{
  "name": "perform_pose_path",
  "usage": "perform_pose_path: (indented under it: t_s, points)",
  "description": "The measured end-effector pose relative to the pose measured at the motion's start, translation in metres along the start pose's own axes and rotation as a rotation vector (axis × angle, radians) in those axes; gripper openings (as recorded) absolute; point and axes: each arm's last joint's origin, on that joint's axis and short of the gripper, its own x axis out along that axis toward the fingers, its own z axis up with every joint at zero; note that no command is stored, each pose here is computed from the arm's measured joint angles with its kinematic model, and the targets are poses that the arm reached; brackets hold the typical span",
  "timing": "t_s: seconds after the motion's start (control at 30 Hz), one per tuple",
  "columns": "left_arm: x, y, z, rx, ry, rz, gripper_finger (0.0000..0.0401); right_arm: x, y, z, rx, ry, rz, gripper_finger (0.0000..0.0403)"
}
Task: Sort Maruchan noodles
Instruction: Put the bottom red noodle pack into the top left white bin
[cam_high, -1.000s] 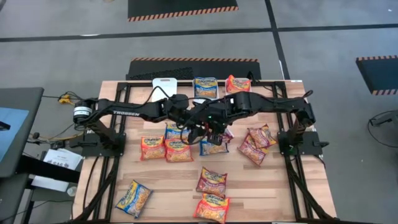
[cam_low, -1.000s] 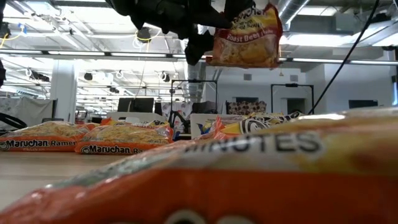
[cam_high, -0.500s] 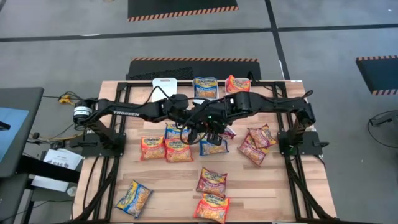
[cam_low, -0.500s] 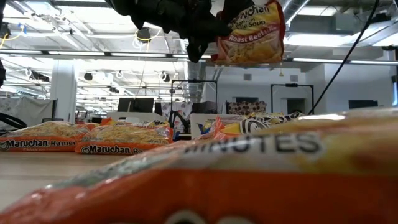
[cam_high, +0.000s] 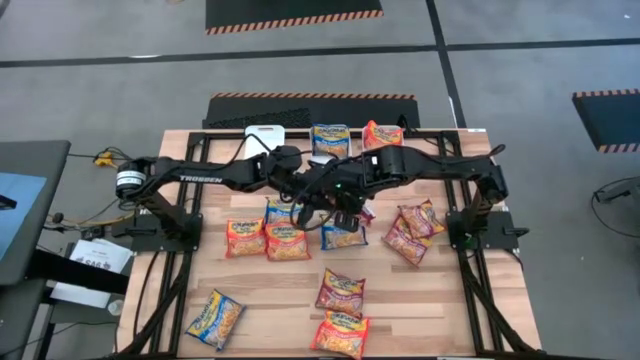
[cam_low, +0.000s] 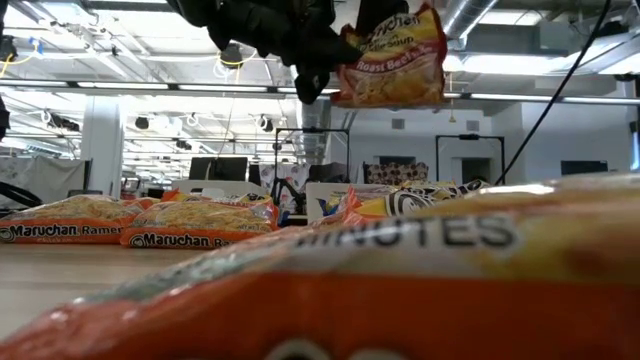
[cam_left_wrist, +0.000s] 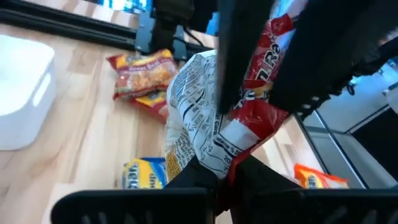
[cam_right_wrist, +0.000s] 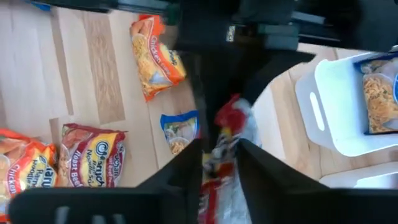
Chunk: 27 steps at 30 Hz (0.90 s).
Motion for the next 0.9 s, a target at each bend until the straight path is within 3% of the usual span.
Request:
perform_pose_path:
  t_s: [0.3, 0.57, 0.9]
  points:
    - [-0.03, 0.034, 0.008, -0.025, 0.014, 0.1, 0.0, -0.038, -0.042, 0.007, 0.014, -0.028, -0.052, 0.0194]
    - [-0.083, 0.08, 0.016, -0.082, -0.001, 0.282, 0.0, -0.088, -0.089, 0.011, -0.03, -0.162, -0.127, 0.0191]
    - [-0.174, 0.123, 0.018, -0.156, -0.034, 0.526, 0.0, -0.118, -0.135, -0.005, -0.08, -0.155, -0.229, 0.0185]
